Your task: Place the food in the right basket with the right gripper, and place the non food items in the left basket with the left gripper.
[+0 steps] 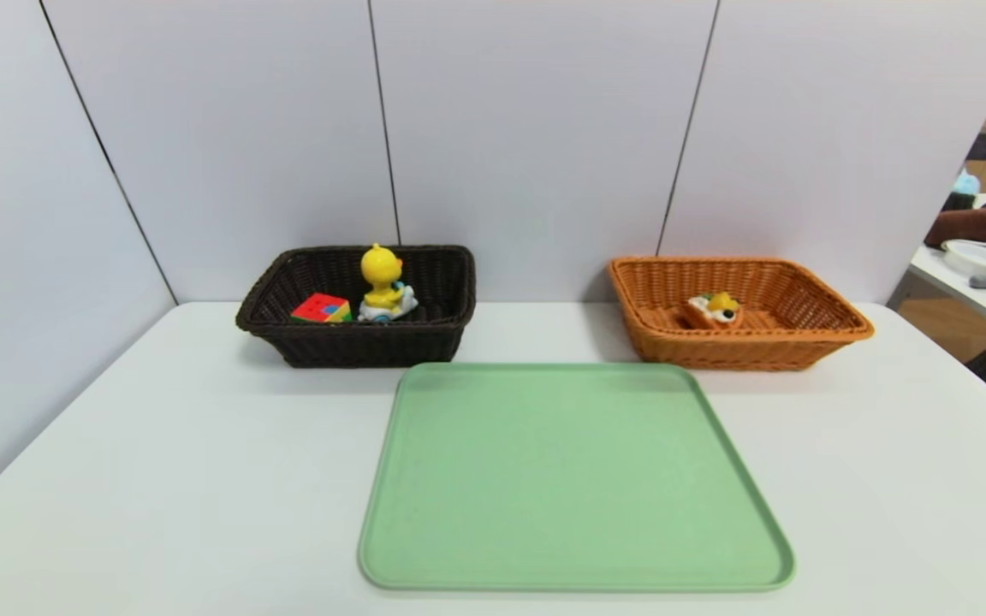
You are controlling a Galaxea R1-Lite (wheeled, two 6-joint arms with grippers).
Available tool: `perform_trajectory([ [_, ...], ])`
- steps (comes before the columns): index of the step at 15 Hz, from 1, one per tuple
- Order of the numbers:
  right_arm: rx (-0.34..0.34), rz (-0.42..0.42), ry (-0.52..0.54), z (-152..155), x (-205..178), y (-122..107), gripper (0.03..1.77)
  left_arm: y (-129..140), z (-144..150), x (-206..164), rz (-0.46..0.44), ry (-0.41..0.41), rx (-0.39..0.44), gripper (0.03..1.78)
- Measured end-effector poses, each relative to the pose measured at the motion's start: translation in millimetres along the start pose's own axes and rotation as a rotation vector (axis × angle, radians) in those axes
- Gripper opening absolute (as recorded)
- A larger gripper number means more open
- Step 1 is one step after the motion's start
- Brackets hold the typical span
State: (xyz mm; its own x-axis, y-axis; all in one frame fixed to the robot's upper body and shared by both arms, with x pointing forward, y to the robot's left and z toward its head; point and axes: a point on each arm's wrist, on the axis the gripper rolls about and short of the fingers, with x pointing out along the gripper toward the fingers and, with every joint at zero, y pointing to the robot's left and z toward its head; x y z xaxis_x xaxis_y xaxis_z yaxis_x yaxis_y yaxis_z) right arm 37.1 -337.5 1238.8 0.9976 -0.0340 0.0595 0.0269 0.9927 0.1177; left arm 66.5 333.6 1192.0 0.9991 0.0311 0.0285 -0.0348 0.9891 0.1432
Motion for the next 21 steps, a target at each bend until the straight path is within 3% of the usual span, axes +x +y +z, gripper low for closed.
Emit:
perform_trajectory([
  [14, -0.049, -0.06, 0.088, -43, 21, -5, 1.7, -3, -10, 3, -0.056, 0.028, -0.07, 1.69],
  [18, -0.147, -0.03, 0.121, -49, 22, -5, 1.7, -3, -10, 2, -0.056, 0.027, -0.071, 1.69],
  [21, -0.162, 0.011, 0.143, -54, 23, -5, 1.7, -3, -10, 2, -0.056, 0.028, -0.073, 1.69],
])
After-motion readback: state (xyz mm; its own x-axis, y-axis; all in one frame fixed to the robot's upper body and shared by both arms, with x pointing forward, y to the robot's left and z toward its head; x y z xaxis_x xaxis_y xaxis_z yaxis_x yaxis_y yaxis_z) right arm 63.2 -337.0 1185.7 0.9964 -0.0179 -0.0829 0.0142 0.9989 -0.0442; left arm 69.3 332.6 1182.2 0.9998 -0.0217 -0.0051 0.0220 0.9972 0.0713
